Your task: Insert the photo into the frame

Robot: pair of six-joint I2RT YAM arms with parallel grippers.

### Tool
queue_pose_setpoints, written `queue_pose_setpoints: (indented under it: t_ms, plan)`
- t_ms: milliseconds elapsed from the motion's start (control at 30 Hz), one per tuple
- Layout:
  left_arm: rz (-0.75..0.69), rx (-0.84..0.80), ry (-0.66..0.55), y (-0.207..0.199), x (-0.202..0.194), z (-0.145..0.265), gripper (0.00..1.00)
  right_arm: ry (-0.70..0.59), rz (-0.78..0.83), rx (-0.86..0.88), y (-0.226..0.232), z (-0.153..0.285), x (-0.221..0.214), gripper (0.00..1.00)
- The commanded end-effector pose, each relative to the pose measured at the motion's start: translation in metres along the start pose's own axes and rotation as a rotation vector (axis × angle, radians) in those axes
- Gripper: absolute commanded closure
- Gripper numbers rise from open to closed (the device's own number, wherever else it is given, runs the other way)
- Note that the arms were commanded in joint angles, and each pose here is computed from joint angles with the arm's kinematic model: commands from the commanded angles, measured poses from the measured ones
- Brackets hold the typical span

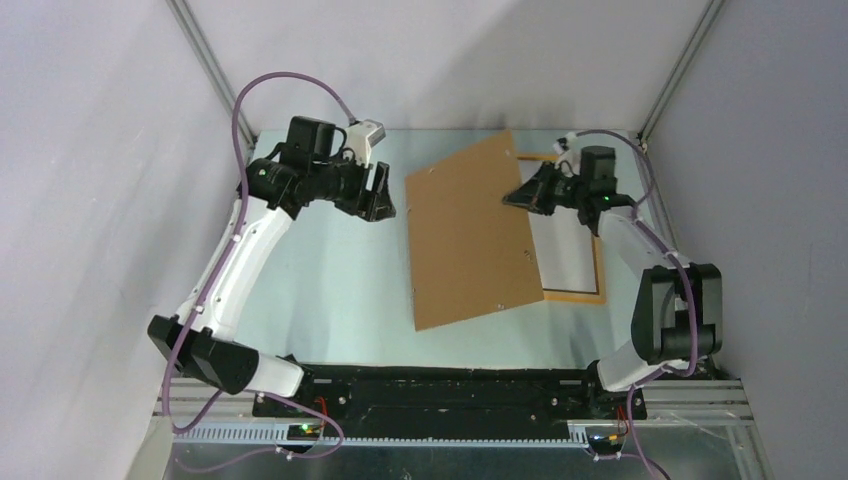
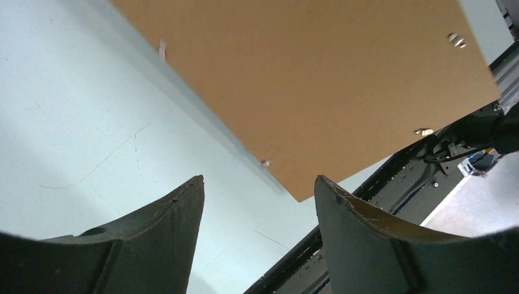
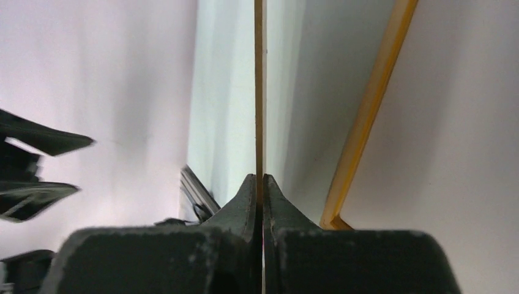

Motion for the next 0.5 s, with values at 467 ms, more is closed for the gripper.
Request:
queue_pose_setpoints:
  t_ms: [467]
  plan:
    - [0.026,-0.025,0.009,0.025,-0.004,-0.037,0.3,-0.25,-0.076,0.276,0.0,0.132,0.079,1.0]
Point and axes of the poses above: each gripper's point midway between its finger pads, its own z axis back along the fingers, its own y axis along the line the jaws close on, x = y × z, the point moved 6 cm from there along z, back along the fingers, and after that the axes turned 8 degrees about -z, right-handed, at the moved point
